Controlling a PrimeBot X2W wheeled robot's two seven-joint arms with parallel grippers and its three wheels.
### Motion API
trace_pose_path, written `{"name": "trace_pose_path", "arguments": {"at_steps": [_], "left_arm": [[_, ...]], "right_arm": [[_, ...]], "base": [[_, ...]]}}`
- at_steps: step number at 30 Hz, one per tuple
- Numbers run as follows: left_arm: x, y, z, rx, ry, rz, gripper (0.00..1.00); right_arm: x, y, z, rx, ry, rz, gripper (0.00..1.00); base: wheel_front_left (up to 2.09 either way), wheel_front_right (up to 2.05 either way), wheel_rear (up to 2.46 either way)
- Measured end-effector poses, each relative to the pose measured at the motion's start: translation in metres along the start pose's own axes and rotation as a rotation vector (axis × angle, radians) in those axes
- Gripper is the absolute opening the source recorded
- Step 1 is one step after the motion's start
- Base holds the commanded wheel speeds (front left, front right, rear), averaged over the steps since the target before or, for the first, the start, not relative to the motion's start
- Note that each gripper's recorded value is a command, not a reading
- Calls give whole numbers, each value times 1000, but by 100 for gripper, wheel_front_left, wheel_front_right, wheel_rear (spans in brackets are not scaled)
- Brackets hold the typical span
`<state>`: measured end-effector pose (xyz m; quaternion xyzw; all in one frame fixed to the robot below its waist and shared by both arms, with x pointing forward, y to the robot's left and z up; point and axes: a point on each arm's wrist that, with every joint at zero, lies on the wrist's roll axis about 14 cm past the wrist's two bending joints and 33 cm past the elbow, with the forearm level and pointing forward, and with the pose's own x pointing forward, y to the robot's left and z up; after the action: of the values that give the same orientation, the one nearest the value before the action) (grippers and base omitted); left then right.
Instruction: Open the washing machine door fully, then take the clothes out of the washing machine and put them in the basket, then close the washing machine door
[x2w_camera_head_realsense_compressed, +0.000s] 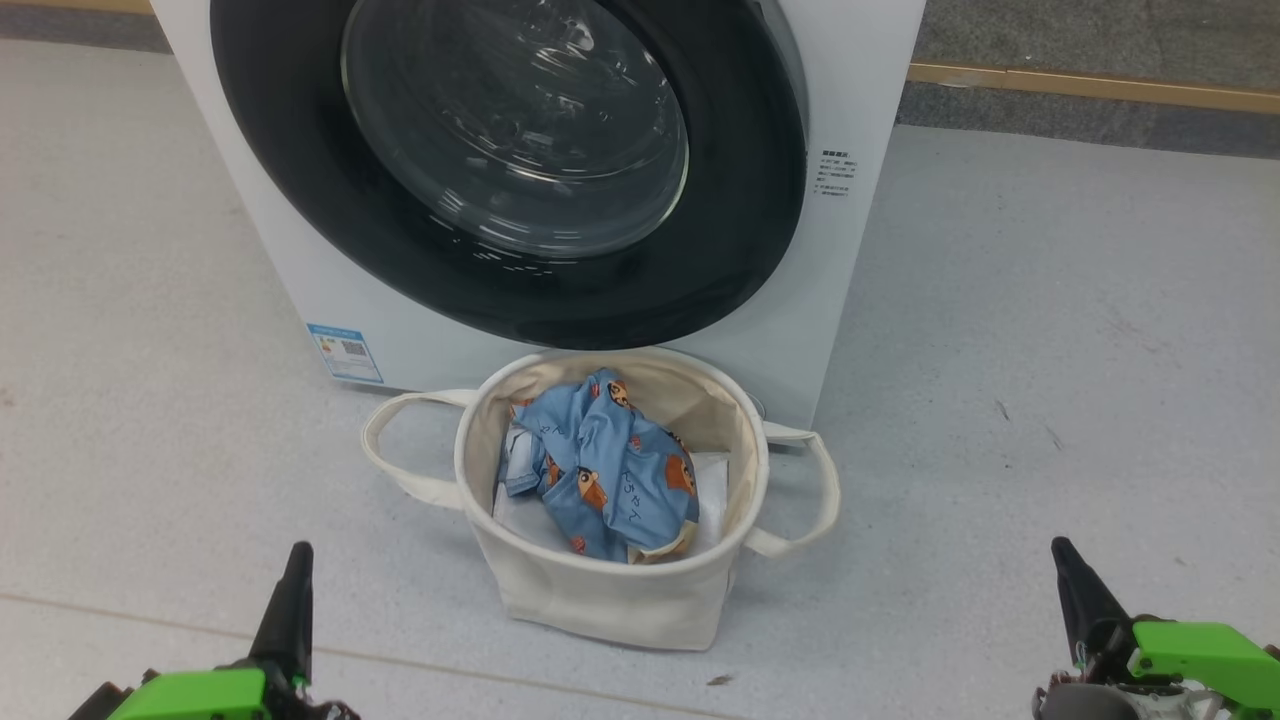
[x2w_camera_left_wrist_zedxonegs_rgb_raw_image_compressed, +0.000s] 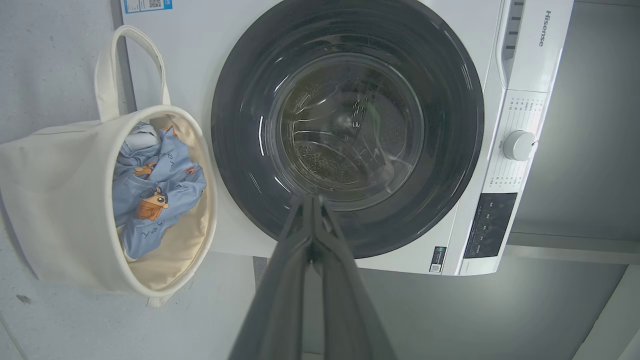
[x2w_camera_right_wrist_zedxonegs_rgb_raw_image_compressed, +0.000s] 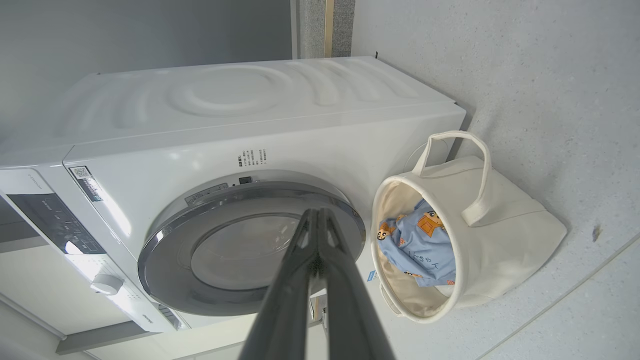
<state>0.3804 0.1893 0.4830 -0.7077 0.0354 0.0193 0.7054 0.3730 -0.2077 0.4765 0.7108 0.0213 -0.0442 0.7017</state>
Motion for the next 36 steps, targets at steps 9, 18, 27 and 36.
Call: {"name": "trace_pose_path", "arguments": {"at_steps": [9,18,27,36], "left_arm": [[0,0,0,0,0,0,0],[0,0,0,0,0,0,0],[0,0,0,0,0,0,0],[0,0,0,0,0,0,0]], "right_arm": [[0,0,0,0,0,0,0],[0,0,0,0,0,0,0],[0,0,0,0,0,0,0],[0,0,0,0,0,0,0]], "base": [[0,0,0],[0,0,0],[0,0,0],[0,0,0]]}}
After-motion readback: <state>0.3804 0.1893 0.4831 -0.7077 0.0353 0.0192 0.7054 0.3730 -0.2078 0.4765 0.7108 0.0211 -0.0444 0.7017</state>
